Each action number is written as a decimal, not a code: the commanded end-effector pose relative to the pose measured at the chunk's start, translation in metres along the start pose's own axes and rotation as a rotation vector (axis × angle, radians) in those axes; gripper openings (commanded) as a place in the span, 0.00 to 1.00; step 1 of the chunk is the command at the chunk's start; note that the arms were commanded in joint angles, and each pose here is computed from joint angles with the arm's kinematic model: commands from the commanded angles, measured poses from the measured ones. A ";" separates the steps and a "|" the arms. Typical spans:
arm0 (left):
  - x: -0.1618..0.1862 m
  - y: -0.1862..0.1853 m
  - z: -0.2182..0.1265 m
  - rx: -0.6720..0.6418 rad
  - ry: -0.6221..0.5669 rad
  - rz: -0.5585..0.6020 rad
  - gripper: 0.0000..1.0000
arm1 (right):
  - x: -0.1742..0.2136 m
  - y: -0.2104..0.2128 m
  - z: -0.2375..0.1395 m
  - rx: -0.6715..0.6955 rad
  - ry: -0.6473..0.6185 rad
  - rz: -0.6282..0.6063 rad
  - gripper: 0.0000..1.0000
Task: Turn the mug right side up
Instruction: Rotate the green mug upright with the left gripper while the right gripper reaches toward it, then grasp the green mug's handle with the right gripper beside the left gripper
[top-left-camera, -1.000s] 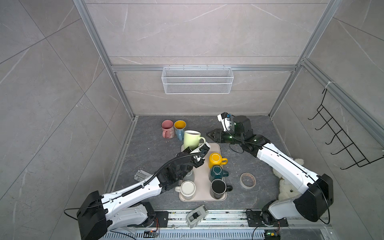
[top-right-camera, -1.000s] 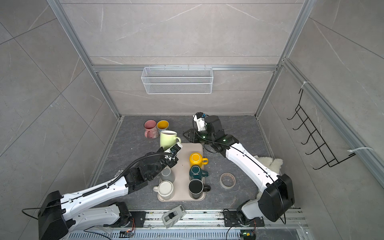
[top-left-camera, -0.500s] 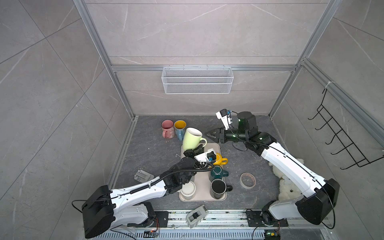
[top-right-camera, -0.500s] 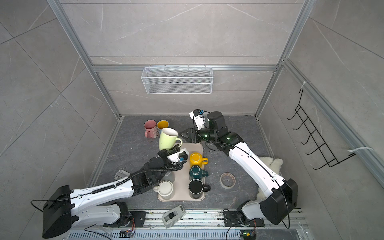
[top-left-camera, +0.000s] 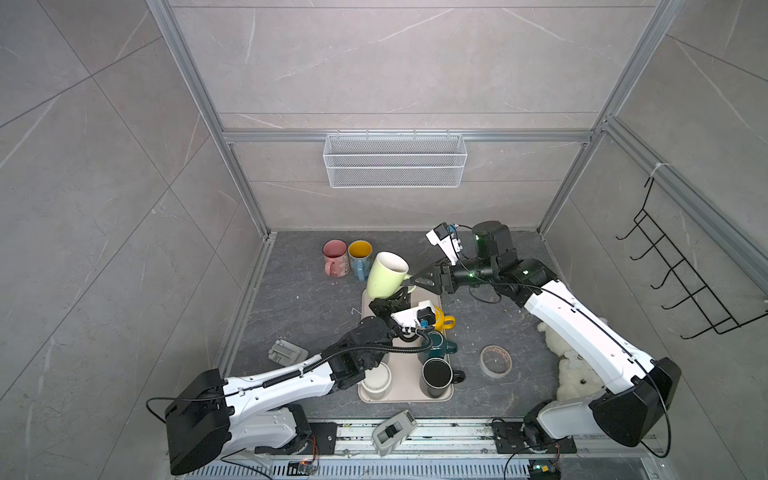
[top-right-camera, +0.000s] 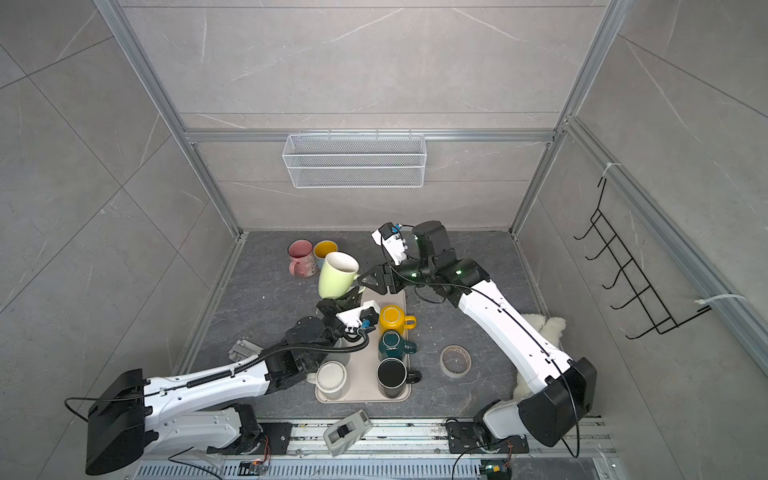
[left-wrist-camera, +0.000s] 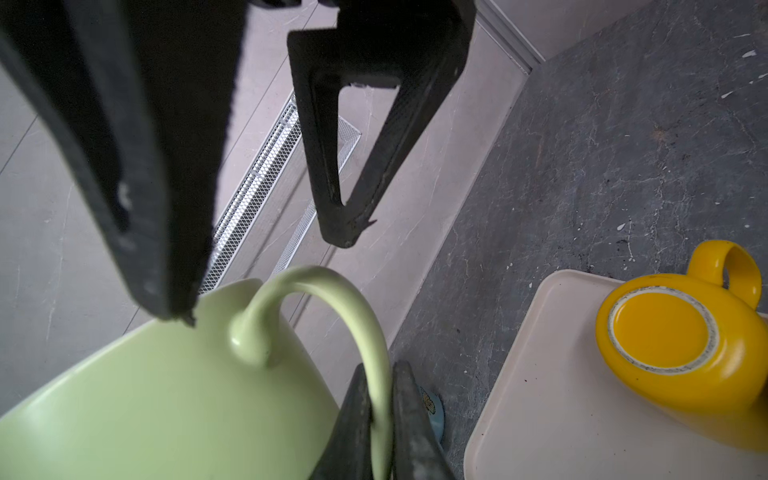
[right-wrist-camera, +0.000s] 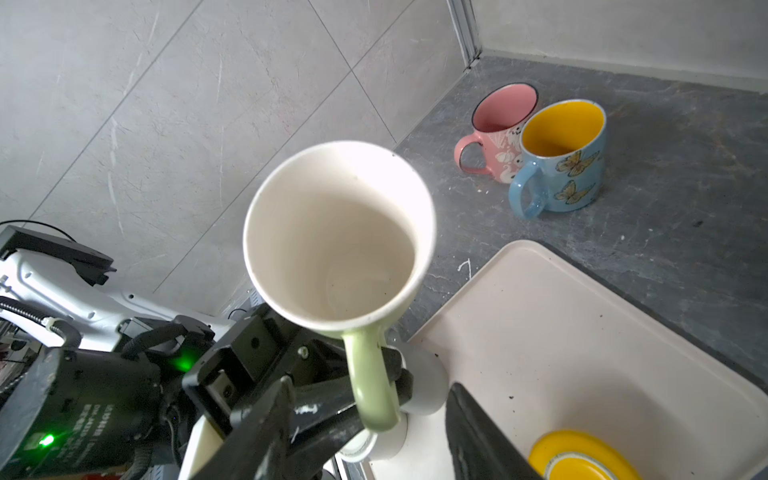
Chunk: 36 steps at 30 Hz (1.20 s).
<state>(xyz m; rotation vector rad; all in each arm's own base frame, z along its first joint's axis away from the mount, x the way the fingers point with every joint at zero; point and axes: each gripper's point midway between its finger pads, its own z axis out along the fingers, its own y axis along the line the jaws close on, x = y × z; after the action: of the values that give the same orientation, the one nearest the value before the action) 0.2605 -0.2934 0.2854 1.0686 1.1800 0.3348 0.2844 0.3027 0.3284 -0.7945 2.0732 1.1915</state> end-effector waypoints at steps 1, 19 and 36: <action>-0.032 0.037 -0.005 -0.114 -0.121 -0.056 0.00 | -0.001 0.004 0.001 -0.032 0.013 -0.008 0.59; -0.049 0.036 -0.007 -0.078 -0.208 -0.154 0.00 | 0.004 -0.005 0.011 -0.028 0.039 0.028 0.26; -0.041 0.048 -0.006 -0.121 -0.150 -0.206 0.17 | 0.003 -0.011 0.009 0.017 0.017 0.056 0.00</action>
<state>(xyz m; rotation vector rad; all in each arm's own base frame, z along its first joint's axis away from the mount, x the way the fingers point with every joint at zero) 0.2539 -0.3060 0.2877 1.0521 1.1677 0.2088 0.2863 0.3080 0.3165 -0.8058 2.1069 1.2252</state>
